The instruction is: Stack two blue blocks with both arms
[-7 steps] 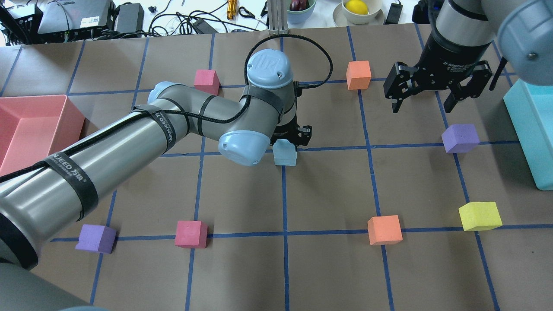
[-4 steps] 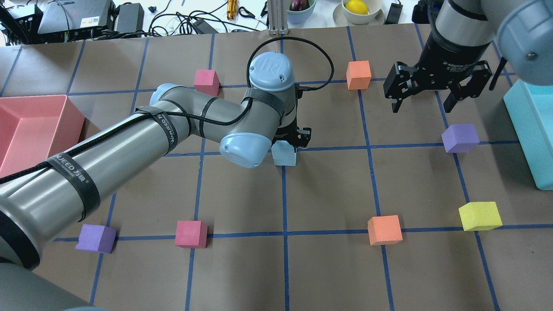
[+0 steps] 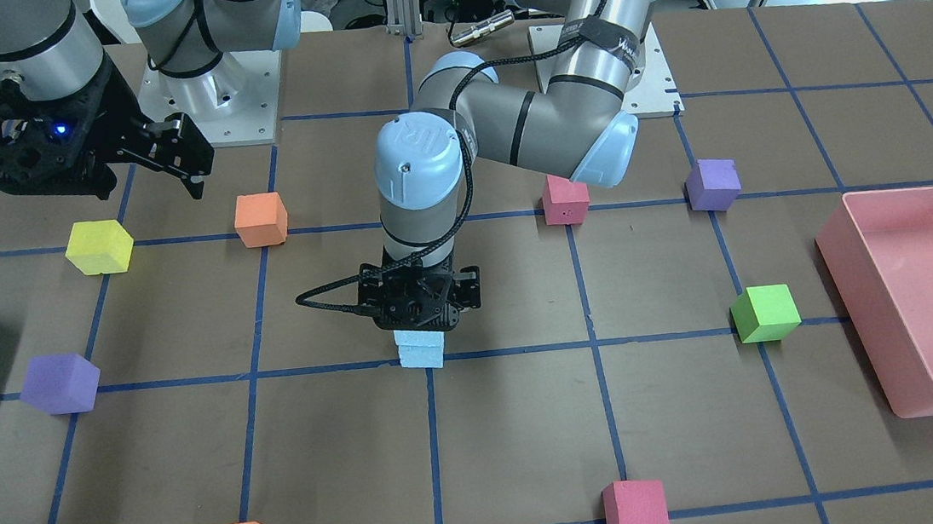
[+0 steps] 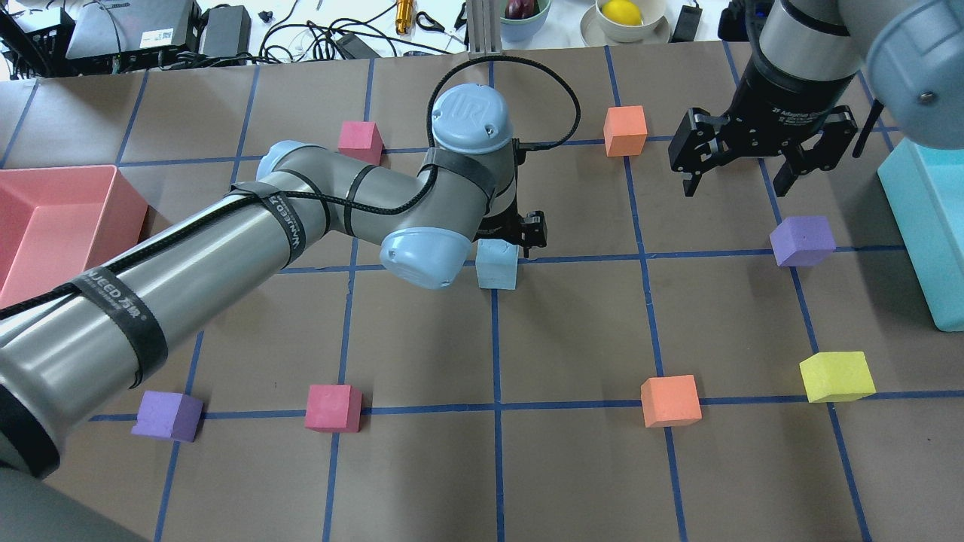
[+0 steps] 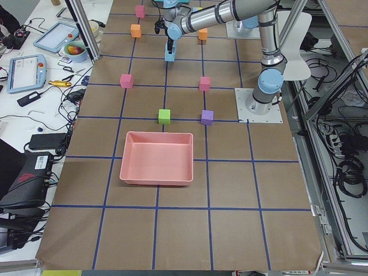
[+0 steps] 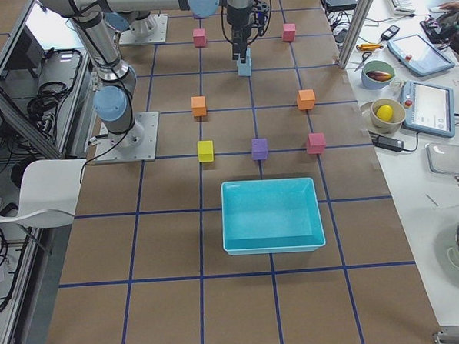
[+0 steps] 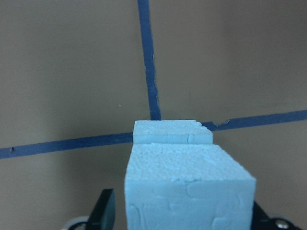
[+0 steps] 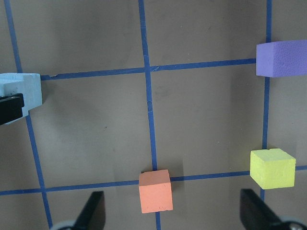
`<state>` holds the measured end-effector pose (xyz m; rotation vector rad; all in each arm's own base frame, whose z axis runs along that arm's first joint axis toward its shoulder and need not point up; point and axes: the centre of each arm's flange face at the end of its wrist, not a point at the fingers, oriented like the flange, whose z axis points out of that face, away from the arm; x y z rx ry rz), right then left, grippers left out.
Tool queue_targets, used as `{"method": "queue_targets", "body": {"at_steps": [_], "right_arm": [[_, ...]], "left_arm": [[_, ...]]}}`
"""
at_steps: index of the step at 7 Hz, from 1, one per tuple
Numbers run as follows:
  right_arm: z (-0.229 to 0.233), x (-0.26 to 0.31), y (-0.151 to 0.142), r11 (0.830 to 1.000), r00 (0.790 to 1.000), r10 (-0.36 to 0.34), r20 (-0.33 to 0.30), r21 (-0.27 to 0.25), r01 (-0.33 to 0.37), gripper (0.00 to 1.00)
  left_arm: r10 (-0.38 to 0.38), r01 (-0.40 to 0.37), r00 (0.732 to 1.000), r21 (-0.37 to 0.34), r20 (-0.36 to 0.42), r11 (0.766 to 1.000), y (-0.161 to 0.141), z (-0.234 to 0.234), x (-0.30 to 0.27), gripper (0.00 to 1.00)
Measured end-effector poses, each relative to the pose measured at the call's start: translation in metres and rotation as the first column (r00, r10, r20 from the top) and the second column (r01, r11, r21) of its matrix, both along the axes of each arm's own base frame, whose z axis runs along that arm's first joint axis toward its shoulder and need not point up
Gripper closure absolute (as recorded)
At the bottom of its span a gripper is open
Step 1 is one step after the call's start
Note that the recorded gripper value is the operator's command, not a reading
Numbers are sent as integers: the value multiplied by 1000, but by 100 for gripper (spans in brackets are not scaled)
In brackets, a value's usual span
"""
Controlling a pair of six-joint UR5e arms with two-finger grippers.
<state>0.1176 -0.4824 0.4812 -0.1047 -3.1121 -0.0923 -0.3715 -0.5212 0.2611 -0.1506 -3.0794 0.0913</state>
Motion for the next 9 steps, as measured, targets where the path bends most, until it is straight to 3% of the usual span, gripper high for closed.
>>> {"method": "queue_targets", "body": {"at_steps": [2, 5, 8, 9], "right_arm": [[0, 0, 0, 1000, 1000, 0, 0, -1, 0, 0], [0, 0, 0, 1000, 1000, 0, 0, -2, 0, 0], [1, 0, 0, 1000, 1000, 0, -1, -2, 0, 0], [1, 0, 0, 1000, 1000, 0, -1, -3, 0, 0]], "left_arm": [[23, -23, 999, -31, -24, 999, 7, 61, 22, 0], [70, -70, 998, 13, 1, 997, 34, 178, 93, 0], [-1, 1, 1000, 21, 8, 1000, 37, 223, 170, 0], [8, -8, 1000, 8, 12, 1000, 37, 234, 190, 0]]}}
